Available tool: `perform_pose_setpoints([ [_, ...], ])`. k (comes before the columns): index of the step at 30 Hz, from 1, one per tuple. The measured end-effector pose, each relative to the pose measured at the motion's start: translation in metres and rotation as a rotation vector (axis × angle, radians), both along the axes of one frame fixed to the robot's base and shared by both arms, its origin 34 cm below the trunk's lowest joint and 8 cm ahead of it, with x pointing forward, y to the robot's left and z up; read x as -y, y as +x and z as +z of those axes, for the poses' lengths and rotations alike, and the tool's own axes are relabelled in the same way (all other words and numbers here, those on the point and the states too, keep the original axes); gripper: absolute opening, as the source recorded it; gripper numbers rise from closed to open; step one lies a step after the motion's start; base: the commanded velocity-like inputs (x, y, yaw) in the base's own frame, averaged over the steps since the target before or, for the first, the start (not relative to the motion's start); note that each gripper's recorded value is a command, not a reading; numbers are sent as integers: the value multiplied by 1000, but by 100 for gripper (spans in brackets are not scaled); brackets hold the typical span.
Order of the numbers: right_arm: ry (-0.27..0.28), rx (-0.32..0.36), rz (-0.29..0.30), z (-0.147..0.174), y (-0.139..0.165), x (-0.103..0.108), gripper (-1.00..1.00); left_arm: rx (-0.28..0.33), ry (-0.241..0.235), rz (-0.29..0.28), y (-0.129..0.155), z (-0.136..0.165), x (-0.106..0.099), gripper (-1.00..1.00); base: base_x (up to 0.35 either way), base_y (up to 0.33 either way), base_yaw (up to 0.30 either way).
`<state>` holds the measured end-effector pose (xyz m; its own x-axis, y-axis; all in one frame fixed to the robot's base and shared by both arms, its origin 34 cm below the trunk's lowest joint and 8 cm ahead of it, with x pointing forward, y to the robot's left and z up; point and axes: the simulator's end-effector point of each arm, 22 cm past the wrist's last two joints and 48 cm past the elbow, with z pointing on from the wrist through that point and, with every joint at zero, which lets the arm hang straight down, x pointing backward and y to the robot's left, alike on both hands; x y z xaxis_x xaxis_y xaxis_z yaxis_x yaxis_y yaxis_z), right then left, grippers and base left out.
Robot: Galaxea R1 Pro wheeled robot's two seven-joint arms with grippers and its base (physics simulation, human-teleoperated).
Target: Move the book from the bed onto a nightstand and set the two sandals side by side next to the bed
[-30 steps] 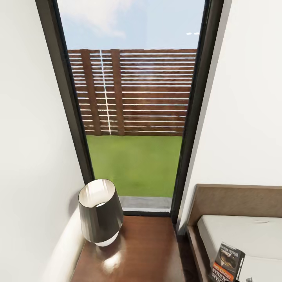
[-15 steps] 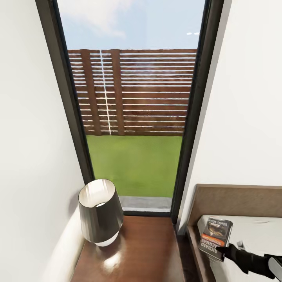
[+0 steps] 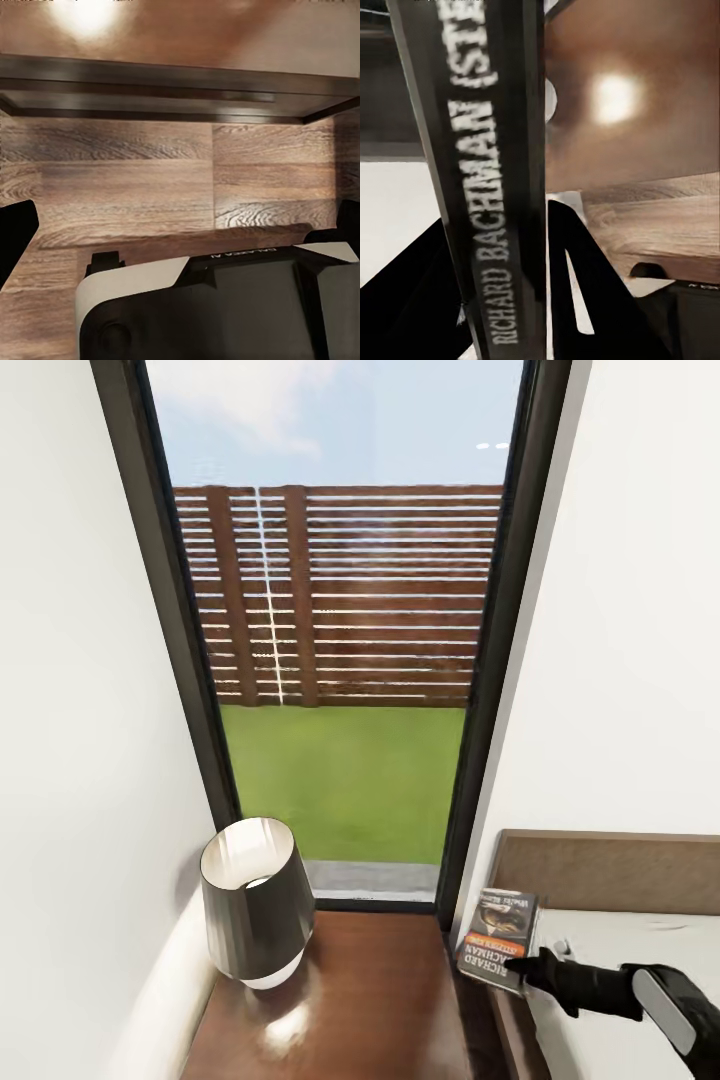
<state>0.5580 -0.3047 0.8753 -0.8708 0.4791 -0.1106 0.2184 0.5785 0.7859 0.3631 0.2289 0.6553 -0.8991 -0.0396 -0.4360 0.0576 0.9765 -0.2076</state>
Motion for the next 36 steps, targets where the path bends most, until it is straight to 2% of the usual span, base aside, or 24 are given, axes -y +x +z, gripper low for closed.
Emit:
perform_pose_setpoints([
  [4, 77, -1, 37, -4, 0, -60, -100, 1, 0, 0, 0, 0, 0, 100, 0, 0, 0],
  [5, 96, 3, 57, -5, 0, -84, -100, 1, 0, 0, 0, 0, 0, 100, 0, 0, 0],
  [6, 151, 0, 68, -1, 0, -113, -100, 1, 0, 0, 0, 0, 0, 100, 0, 0, 0],
  [7, 158, 2, 72, -1, 0, -121, -100, 1, 0, 0, 0, 0, 0, 100, 0, 0, 0],
  [8, 178, 3, 88, 0, -1, -140, -100, 1, 0, 0, 0, 0, 0, 100, 0, 0, 0],
  [9, 220, 3, 99, 5, -2, -165, -100, 0, 0, 0, 0, 0, 0, 100, 0, 0, 0],
  [11, 241, 5, 113, 8, -3, -184, -100, 0, 0, 0, 0, 0, 0, 100, 0, 0, 0],
  [12, 265, 5, 123, 11, -4, -200, -100, 0, 0, 0, 0, 0, 0, 100, 0, 0, 0],
  [14, 287, 6, 132, 14, -5, -217, -100, 1, 0, 1, 1, 0, 0, 100, 0, 0, 0],
  [16, 300, 8, 137, 17, -6, -226, -100, 1, 0, 1, 1, 0, 0, 100, 0, 0, 0],
  [20, 307, 3, 138, 14, -6, -230, -100, 3, -2, -1, 3, -2, 2, 100, 0, 0, 0],
  [36, 309, -1, 134, 1, 0, -231, -100, 9, -2, -5, 11, -13, 3, 100, 0, 0, 0],
])
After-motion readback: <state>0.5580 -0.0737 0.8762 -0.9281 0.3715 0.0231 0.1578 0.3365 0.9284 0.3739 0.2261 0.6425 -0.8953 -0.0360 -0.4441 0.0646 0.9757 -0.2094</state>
